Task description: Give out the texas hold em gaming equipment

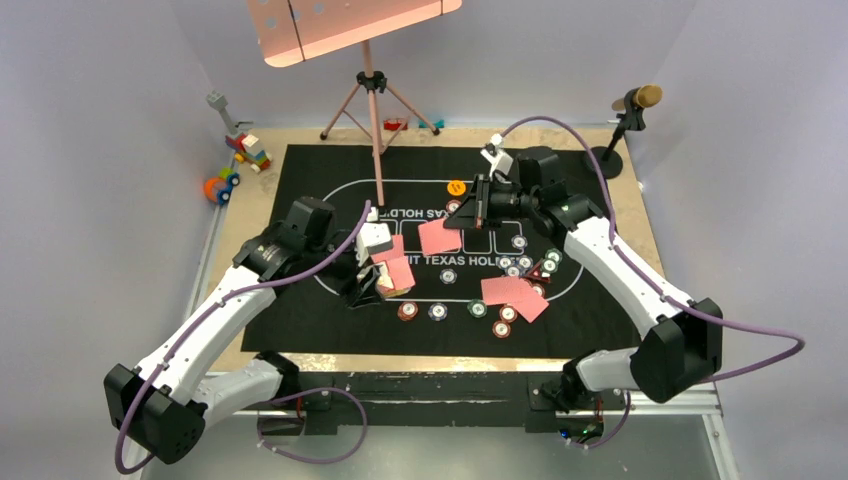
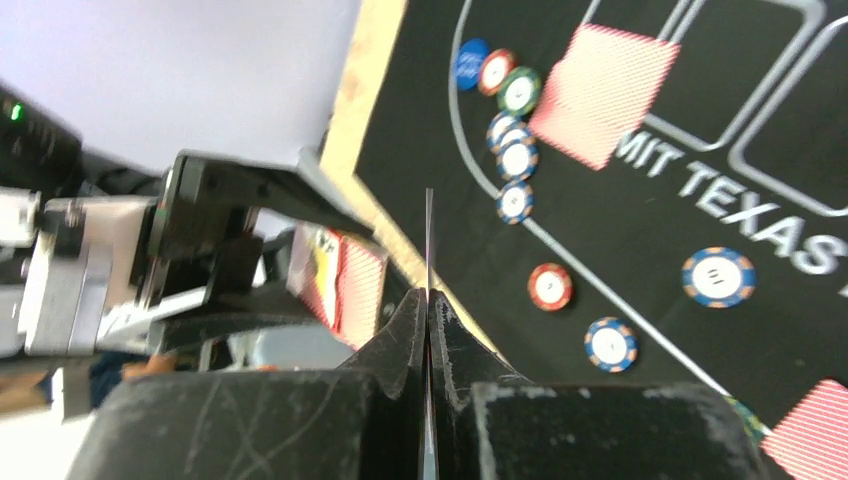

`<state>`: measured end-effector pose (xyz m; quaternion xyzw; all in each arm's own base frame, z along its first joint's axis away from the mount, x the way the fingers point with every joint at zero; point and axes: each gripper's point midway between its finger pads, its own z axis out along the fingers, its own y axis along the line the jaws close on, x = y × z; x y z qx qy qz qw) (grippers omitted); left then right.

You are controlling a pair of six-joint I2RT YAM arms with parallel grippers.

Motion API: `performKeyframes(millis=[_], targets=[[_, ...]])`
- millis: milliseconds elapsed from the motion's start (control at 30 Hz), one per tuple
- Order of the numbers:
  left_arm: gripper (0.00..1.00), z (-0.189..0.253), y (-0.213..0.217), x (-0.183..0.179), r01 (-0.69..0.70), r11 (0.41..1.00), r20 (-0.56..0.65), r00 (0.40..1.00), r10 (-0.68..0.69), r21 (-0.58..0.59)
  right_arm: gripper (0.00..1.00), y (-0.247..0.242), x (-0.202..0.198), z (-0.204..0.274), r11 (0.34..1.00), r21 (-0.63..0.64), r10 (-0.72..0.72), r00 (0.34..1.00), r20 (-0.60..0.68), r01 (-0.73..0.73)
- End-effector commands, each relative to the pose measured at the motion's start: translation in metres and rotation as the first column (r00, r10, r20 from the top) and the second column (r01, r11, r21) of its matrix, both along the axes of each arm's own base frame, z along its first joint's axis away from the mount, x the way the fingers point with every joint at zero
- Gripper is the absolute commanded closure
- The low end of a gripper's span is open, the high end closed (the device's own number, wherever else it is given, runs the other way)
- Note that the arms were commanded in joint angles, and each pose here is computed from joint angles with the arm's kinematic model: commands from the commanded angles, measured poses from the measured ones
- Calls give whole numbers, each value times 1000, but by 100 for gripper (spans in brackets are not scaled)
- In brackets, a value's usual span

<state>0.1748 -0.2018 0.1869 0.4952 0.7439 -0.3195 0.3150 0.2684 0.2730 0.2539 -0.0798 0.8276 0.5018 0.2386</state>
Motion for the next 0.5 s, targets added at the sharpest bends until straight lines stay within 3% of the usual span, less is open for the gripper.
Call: performKeyframes(millis=[0, 200, 367, 467], targets=[[94, 15, -2, 0, 25, 999, 41, 999, -24, -35, 100, -33, 51, 16, 956, -202, -171, 963, 210, 214], [94, 28, -1, -8, 40, 998, 40, 998, -39, -45, 100, -67, 105, -6, 773, -455, -276, 880, 386, 442], [94, 38, 1, -15, 45, 997, 37, 998, -43, -56, 100, -68, 136, -9, 493, -612, -224, 771, 597, 618], [95, 36, 2, -19, 52, 997, 25, 998, -51, -51, 100, -62, 148, -15, 371, -646, -156, 731, 665, 667]])
